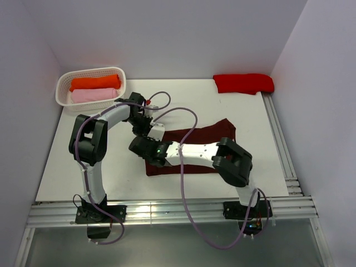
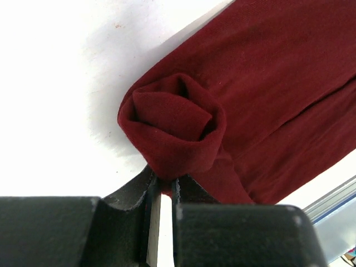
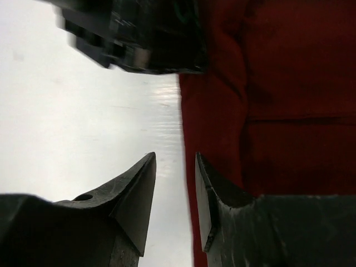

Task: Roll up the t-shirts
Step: Roll the tshirt

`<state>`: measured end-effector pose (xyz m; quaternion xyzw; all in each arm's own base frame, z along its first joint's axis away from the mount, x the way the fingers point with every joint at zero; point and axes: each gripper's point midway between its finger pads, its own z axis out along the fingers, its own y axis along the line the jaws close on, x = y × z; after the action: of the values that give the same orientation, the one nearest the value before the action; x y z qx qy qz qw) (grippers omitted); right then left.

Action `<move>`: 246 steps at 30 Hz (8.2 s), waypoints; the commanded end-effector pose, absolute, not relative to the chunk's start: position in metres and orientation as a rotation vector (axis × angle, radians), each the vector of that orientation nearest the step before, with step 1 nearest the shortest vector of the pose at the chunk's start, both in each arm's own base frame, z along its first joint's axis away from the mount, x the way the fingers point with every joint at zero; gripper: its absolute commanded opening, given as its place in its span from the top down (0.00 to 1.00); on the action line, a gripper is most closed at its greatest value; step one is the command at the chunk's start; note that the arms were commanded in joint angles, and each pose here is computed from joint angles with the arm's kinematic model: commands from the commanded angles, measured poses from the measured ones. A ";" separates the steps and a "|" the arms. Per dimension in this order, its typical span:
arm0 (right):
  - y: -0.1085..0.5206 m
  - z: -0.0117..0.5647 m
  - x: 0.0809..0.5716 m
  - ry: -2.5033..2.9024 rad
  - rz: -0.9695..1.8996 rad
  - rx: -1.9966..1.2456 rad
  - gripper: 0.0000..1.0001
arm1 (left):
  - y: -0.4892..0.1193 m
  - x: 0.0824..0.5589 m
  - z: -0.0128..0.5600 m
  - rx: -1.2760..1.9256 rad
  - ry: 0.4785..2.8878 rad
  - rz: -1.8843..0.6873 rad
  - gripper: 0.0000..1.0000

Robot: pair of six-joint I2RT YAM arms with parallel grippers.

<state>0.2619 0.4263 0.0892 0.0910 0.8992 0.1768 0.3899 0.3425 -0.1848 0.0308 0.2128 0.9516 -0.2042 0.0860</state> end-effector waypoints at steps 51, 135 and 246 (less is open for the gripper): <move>0.471 0.075 0.179 2.230 1.280 0.398 0.83 | -0.169 0.378 0.074 0.627 2.745 -0.534 0.44; 0.415 0.095 0.250 2.217 0.331 0.137 0.42 | -0.202 0.358 0.035 0.788 2.823 -0.338 0.85; 0.365 0.080 0.165 2.435 0.471 0.254 0.46 | -0.207 0.351 0.037 0.635 2.816 -0.591 0.77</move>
<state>0.1572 0.3799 0.0531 0.1198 0.9257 0.2239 0.2803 0.3434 -0.2099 0.0352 0.2021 0.9515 -0.2150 0.0876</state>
